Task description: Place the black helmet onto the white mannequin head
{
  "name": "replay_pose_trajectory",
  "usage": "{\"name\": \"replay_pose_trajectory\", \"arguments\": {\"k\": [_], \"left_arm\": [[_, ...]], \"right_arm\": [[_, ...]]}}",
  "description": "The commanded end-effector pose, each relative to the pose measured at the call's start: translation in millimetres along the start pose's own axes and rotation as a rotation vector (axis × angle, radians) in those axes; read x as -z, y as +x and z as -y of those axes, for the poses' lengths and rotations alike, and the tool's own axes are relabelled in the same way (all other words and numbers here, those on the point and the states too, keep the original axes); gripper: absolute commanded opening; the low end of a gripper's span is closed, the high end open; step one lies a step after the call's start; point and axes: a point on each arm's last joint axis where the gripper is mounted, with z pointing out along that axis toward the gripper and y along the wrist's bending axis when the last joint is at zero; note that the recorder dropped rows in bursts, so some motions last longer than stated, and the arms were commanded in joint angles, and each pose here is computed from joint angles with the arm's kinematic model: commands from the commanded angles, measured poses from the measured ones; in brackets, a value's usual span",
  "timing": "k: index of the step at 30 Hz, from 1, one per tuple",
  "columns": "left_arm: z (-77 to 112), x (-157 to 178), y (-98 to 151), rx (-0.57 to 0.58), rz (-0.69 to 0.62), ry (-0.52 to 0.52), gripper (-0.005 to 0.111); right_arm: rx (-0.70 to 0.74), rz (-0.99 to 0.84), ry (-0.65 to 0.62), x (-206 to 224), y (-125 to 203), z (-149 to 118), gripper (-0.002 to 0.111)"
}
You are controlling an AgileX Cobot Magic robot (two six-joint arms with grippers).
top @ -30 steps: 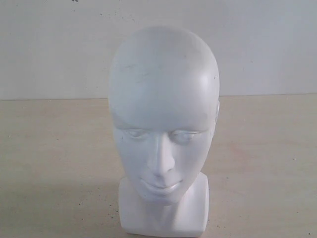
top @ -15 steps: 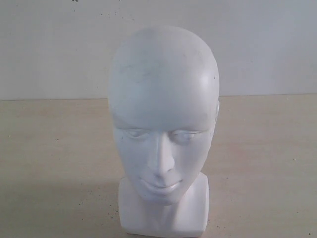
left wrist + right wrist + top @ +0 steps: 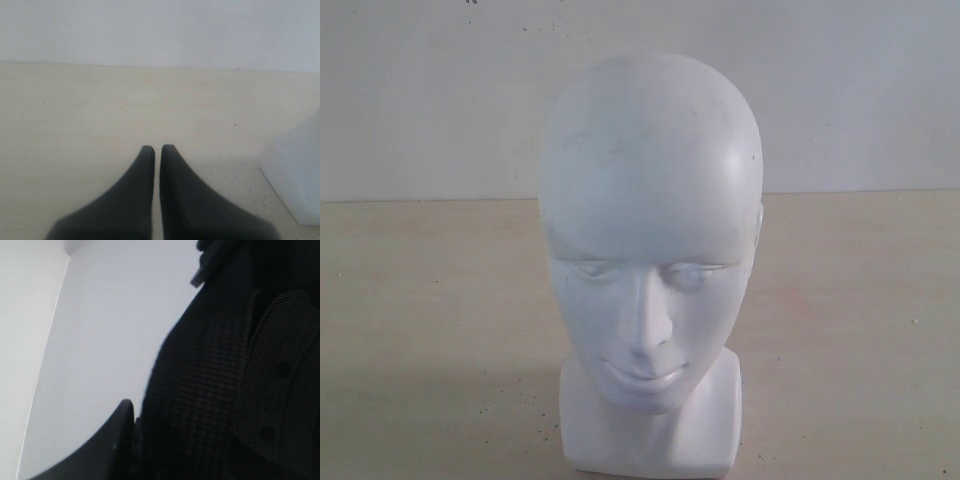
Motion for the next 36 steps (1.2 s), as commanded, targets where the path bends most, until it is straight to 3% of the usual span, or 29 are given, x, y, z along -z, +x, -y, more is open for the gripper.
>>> {"name": "replay_pose_trajectory", "arguments": {"k": [1,10,11,15,21,28,36], "left_arm": [[0.1,0,1,-0.009,-0.003,0.004,0.004],[0.1,0,1,-0.009,-0.003,0.004,0.004],[0.1,0,1,-0.009,-0.003,0.004,0.004],[0.1,0,1,-0.009,-0.003,0.004,0.004],[0.1,0,1,-0.009,-0.003,0.004,0.004],[0.1,0,1,-0.009,-0.003,0.004,0.004],[0.1,0,1,-0.009,-0.003,0.004,0.004]], "right_arm": [[-0.186,0.119,0.026,5,0,5,0.0],[-0.632,-0.01,-0.125,5,43,-9,0.0],[-0.723,-0.025,-0.129,4,47,-9,0.0],[-0.81,-0.027,-0.096,3,51,-7,0.0],[-1.105,-0.029,-0.054,-1,58,1,0.0],[-1.154,-0.124,-0.242,-9,52,-12,0.0],[-1.263,-0.15,-0.207,-9,63,-11,0.0]]}}
